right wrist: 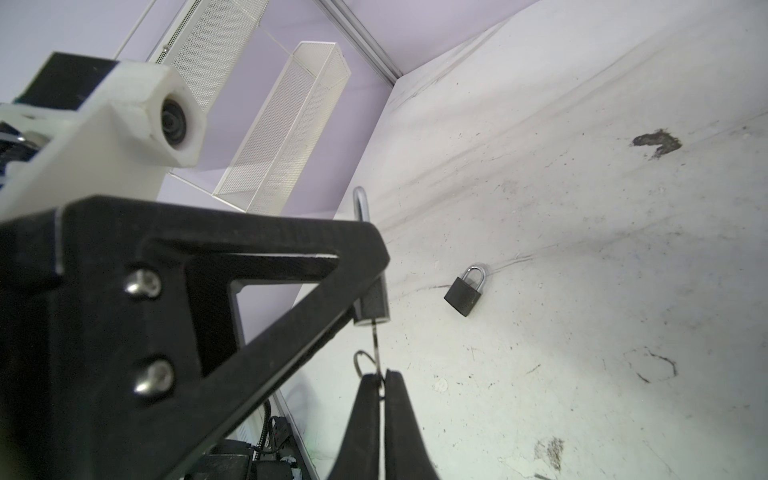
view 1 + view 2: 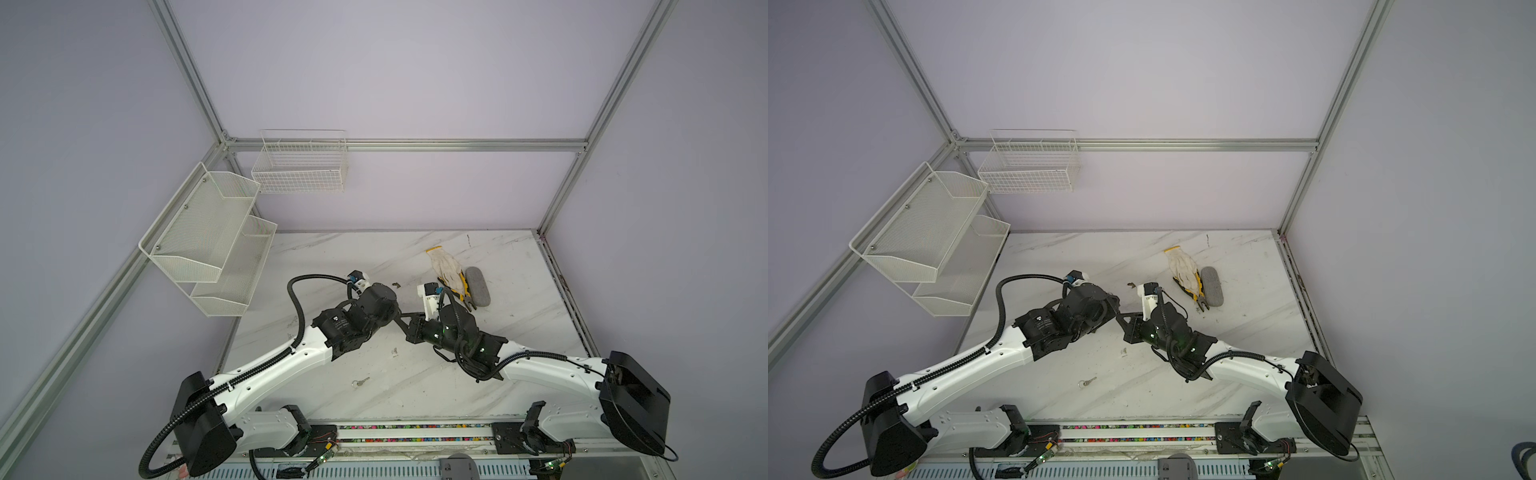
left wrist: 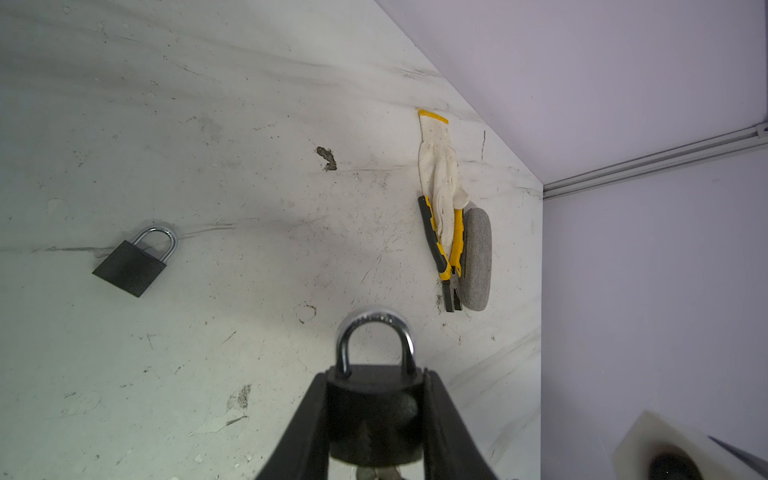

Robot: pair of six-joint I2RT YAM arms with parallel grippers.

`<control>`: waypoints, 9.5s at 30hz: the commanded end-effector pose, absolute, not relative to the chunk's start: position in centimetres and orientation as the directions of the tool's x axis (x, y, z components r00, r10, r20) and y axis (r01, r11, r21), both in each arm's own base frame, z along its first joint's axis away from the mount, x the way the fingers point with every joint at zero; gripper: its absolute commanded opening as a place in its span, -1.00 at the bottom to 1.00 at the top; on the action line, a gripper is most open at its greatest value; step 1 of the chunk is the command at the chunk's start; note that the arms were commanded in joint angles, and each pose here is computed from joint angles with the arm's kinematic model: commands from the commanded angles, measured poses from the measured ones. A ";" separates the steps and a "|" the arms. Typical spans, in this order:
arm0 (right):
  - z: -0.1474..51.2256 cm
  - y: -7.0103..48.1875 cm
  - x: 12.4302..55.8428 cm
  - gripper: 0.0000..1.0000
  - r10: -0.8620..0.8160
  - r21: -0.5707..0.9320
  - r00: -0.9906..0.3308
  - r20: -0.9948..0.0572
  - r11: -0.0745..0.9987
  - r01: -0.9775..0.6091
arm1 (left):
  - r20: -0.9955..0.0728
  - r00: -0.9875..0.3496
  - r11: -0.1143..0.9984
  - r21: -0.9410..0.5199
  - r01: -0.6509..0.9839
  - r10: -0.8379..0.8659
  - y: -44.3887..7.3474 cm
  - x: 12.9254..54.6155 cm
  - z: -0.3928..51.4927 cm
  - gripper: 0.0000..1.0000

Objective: Unlock with the key

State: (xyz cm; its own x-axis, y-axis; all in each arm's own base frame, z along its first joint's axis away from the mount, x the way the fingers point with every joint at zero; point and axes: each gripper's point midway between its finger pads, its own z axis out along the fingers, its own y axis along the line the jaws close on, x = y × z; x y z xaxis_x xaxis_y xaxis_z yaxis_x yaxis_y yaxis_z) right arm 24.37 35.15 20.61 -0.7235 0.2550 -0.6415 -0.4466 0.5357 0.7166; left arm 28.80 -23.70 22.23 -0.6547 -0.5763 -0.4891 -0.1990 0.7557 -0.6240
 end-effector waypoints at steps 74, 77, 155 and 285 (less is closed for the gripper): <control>23.9 35.1 27.6 -0.80 0.404 0.763 -0.682 -0.610 0.532 -0.367 | -0.471 -0.603 0.664 -0.735 -0.135 -0.644 -23.8 30.0 25.3 -1.00; 24.0 35.2 27.4 -0.90 0.402 0.771 -0.688 -0.604 0.516 -0.374 | -0.469 -0.597 0.659 -0.739 -0.137 -0.651 -23.7 30.0 25.1 -1.00; 31.9 35.0 28.5 0.34 -0.005 0.389 -0.573 -0.820 0.729 -0.564 | -0.991 -0.121 0.899 -0.001 0.437 0.058 -20.7 28.1 24.3 -1.00; 28.1 35.6 33.3 0.49 -0.253 0.307 -0.672 -0.696 0.741 -0.597 | -0.996 0.026 0.908 0.092 0.408 0.089 -21.0 29.2 26.4 -1.00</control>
